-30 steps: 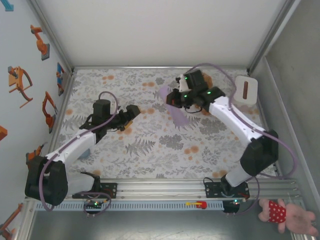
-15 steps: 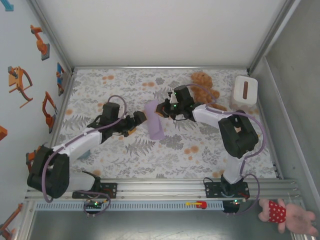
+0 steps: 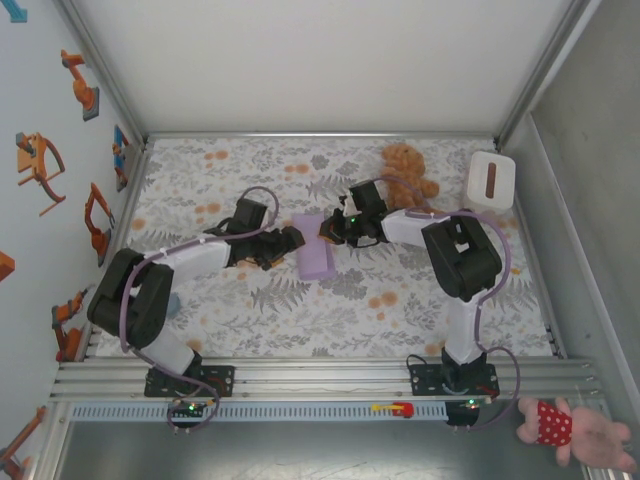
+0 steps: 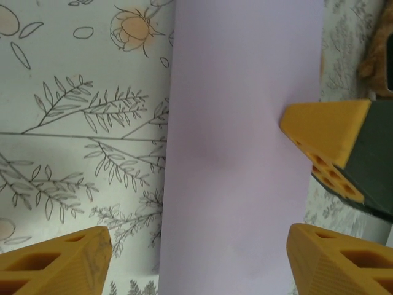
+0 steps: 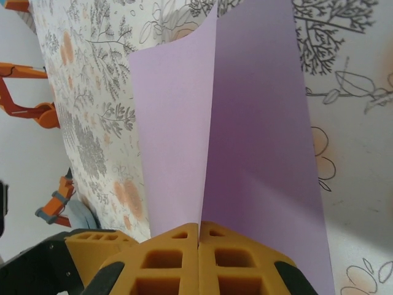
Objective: Fold a paper plane with a square sheet of paper (pick it up from the middle)
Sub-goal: First fold in half a square sheet of paper at the center of the table.
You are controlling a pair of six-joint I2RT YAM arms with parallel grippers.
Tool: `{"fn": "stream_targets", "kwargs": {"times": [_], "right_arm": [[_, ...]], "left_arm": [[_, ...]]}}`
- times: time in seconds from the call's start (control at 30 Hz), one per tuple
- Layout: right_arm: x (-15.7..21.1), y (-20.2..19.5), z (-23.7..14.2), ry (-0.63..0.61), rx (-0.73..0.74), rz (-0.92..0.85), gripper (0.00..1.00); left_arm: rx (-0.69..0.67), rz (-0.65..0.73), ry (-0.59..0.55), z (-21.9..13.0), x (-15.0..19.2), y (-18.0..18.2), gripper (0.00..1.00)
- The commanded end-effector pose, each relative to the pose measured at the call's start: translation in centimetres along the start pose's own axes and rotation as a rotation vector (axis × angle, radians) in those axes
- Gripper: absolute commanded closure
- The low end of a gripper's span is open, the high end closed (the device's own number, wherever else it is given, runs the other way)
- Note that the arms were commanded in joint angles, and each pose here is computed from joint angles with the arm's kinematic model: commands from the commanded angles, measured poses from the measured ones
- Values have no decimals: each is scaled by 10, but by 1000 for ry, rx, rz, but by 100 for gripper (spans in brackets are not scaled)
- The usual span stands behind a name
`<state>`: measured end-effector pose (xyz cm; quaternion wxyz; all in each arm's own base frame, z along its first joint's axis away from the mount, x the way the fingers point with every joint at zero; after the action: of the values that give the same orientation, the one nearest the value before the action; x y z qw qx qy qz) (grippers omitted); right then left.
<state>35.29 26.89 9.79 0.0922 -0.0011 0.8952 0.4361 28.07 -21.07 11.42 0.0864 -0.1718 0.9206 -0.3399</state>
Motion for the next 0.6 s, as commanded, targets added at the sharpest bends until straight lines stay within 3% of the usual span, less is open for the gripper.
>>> {"fn": "stream_targets", "kwargs": {"times": [0.0, 0.47, 0.57], "right_arm": [[-5, 7, 1, 5, -11, -69, 100], [-8, 3, 6, 23, -26, -85, 100], [-8, 0, 6, 28, -10, -82, 95]], "left_arm": [[-18, 13, 15, 8, -2, -8, 30], [-161, -22, 14, 35, -8, 2, 50], [-195, -37, 18, 40, -9, 5, 55]]}}
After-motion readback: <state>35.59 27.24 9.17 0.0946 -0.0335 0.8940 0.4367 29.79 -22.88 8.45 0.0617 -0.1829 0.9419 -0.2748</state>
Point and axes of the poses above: each hand's point on the last joint's axis, 136 mm out from that joint toward the fingers, its own z axis out along the fingers, its own y axis along the line the jaws close on, x = y × z, the point moved 7 cm from there along -z, back along the fingers, and after that the axes turned 7 degrees about -z, right-handed, at the moved point
